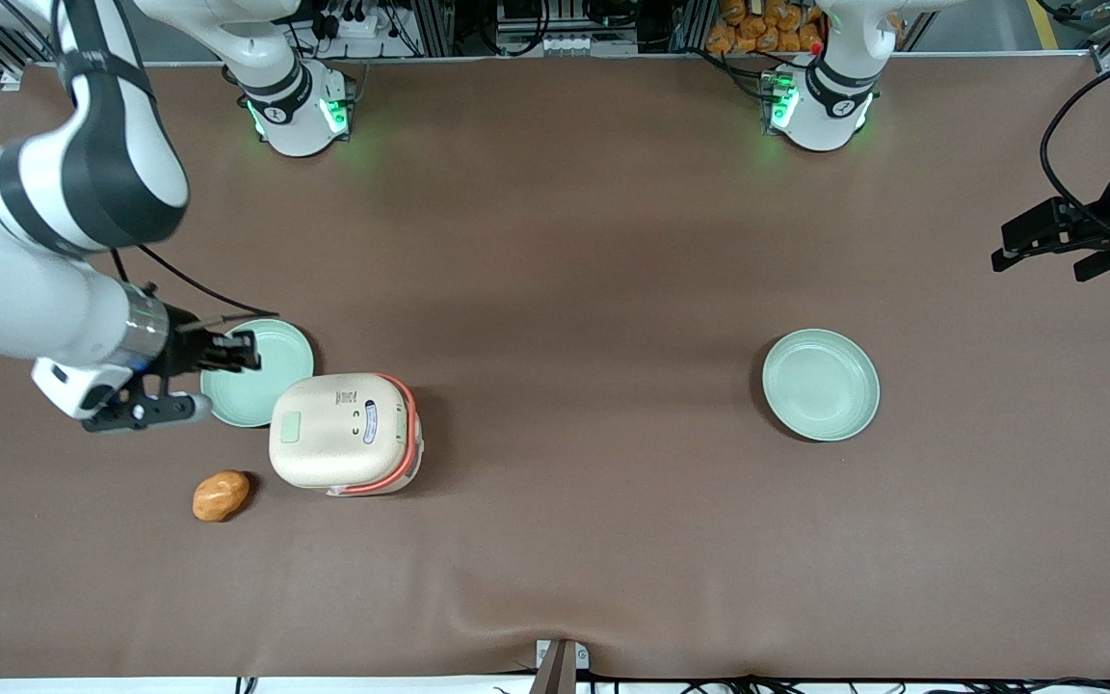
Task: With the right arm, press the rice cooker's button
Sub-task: 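Move the right gripper over the rice cooker's front button panel, then press down on the rice cooker's lid release button with the right gripper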
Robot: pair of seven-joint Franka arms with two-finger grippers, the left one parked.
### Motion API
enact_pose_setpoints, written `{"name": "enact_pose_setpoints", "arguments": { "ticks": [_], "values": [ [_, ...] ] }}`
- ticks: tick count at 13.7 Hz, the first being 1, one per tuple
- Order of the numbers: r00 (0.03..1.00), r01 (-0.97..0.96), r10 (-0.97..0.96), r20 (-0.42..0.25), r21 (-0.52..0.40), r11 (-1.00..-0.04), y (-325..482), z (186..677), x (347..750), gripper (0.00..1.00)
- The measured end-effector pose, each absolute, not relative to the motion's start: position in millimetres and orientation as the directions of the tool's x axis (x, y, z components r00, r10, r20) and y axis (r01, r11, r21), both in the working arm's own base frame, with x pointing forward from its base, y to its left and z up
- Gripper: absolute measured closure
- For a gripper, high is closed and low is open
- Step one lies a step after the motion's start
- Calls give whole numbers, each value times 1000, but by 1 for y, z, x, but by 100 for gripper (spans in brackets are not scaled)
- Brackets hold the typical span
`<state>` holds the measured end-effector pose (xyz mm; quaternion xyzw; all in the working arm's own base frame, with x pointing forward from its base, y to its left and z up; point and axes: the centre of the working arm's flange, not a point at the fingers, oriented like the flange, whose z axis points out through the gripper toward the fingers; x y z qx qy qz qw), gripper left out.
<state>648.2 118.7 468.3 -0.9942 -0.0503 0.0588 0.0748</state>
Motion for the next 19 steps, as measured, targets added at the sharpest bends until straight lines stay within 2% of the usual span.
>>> {"name": "enact_pose_setpoints", "arguments": {
  "ticks": [1,5,9,19],
  "values": [
    [990,92,108,-96,-158,-983,122,459,654,91],
    [992,89,103,-77,-165,-982,129,418,671,99],
    [992,80,94,-78,-167,-983,128,392,679,99],
    [990,62,82,-117,-163,-985,121,364,682,99]
  ]
}}
